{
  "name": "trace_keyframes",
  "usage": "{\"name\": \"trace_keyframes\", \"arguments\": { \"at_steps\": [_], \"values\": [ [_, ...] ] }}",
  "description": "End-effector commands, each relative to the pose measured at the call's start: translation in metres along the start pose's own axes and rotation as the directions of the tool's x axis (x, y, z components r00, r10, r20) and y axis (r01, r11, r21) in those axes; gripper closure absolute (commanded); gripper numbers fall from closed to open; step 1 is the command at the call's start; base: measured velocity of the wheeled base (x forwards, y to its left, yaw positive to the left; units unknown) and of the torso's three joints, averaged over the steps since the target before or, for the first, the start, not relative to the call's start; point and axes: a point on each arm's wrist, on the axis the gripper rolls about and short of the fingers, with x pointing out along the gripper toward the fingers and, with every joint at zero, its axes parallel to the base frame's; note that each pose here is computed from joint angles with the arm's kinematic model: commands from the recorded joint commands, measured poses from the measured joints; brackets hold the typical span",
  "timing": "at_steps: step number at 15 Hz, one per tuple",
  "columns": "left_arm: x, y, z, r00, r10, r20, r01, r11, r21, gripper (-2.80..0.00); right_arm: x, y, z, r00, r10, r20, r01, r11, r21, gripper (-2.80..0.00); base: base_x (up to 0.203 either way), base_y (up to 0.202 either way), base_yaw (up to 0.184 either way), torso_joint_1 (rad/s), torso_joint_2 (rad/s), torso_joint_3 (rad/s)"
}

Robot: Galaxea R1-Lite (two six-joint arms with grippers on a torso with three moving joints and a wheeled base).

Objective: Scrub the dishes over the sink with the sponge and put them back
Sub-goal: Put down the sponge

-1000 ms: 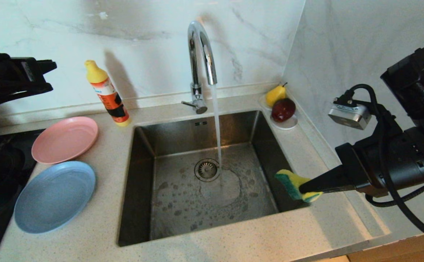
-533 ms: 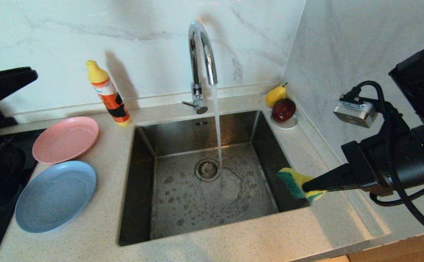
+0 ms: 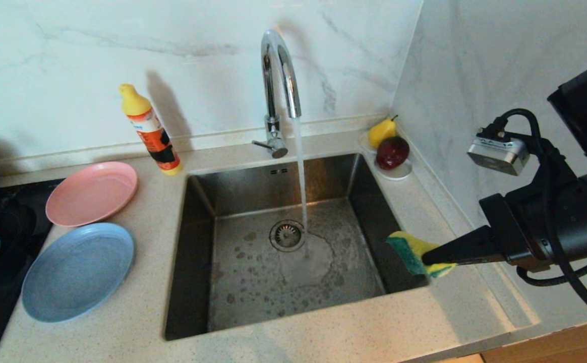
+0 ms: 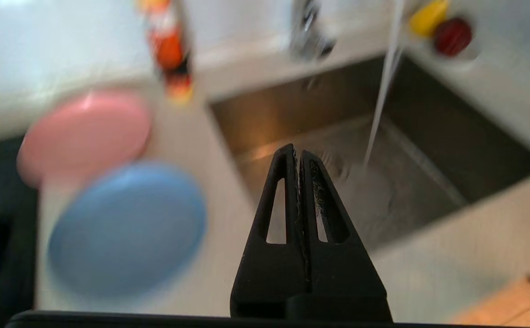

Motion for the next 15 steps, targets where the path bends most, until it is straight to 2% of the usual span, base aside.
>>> {"name": "trace_keyframes", "arguments": {
  "at_steps": [1,3,6,9,11,15],
  "values": [
    [-0.043,-0.012,-0.036,0.999,0.048,0.008,-0.048,0.999,0.000,0.00,-0.002,0.001,-0.001,1.000,0.005,0.001,-0.005,1.000,0.000,0.00,0.000,0.000,0.000,0.000,0.00,0.000],
    [-0.055,-0.017,-0.073,0.995,0.080,-0.061,-0.080,0.997,-0.001,0.00,-0.006,0.003,-0.002,1.000,0.011,0.011,-0.011,1.000,-0.006,0.00,0.000,0.000,0.000,0.000,0.00,0.000],
    [-0.053,-0.017,-0.109,0.958,0.207,-0.196,-0.210,0.978,0.006,0.00,-0.009,0.003,-0.006,1.000,0.011,0.010,-0.011,1.000,-0.008,0.00,0.000,0.000,0.000,0.000,0.00,0.000],
    [-0.052,-0.017,-0.114,0.954,0.209,-0.214,-0.215,0.977,-0.003,0.00,-0.006,-0.002,-0.011,1.000,-0.003,-0.008,0.003,1.000,-0.001,0.00,0.000,0.000,0.000,0.000,0.00,0.000],
    [-0.052,-0.017,-0.115,0.956,0.201,-0.215,-0.202,0.979,0.016,0.00,-0.008,0.000,-0.011,1.000,0.002,0.001,-0.002,1.000,-0.011,0.00,0.000,0.000,0.000,0.000,0.00,0.000],
    [-0.052,-0.017,-0.114,0.957,0.203,-0.209,-0.211,0.977,-0.018,0.00,-0.007,0.005,-0.014,0.994,-0.099,0.046,0.102,0.992,-0.070,0.00,0.000,0.000,0.000,0.000,0.00,0.000]
  ]
}}
